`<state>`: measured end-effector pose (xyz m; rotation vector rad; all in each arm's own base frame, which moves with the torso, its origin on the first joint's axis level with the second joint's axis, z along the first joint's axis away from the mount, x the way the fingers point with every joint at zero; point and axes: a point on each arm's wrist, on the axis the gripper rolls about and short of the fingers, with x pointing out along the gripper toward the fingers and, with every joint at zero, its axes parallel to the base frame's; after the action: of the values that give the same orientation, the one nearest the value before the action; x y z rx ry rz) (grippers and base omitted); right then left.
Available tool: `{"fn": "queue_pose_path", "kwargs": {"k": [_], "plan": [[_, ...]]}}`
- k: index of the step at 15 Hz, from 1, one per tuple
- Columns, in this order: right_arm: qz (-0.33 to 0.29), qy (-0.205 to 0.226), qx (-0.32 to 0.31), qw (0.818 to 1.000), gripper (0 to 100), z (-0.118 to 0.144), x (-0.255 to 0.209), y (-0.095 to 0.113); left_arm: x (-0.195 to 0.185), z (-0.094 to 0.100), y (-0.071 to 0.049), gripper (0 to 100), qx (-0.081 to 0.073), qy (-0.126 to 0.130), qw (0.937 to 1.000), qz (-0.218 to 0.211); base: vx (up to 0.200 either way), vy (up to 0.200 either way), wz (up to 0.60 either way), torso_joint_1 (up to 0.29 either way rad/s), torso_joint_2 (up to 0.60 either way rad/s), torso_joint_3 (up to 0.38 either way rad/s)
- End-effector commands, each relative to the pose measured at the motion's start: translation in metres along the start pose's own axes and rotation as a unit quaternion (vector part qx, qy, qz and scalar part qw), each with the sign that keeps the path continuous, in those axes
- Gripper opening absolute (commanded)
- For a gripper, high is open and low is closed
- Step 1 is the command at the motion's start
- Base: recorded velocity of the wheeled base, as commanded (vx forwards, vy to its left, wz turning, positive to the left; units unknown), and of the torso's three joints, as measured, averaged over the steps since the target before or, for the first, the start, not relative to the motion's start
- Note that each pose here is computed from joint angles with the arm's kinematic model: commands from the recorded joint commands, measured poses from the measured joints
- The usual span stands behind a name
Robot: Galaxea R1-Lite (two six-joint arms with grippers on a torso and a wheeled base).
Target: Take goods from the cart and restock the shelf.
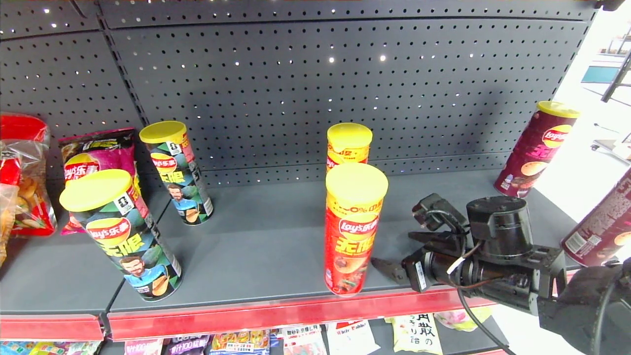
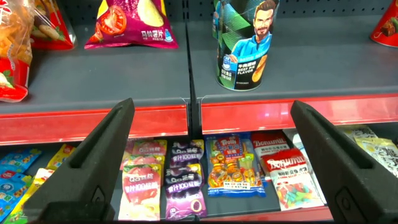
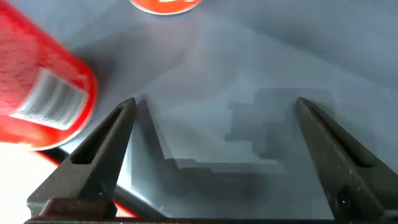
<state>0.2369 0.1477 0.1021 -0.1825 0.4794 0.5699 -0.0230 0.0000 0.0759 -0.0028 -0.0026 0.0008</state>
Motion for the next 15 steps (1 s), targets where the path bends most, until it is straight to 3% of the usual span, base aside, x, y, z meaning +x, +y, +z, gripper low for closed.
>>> {"fn": "queue_pose_path", "kwargs": {"k": [1, 15], "plan": [[0.011, 0.002, -0.005, 1.0, 100, -0.001, 0.0, 0.007, 0.0, 0.0, 0.0, 100, 0.0, 0.001, 1.0, 0.0, 0.0, 0.0, 0.0, 0.0, 0.0, 0.0], [0.034, -0.004, -0.02, 0.999, 100, 0.002, 0.002, 0.023, 0.0, 0.0, 0.0, 100, 0.0, 0.001, 1.0, 0.0, 0.0, 0.0, 0.0, 0.0, 0.0, 0.0]]}}
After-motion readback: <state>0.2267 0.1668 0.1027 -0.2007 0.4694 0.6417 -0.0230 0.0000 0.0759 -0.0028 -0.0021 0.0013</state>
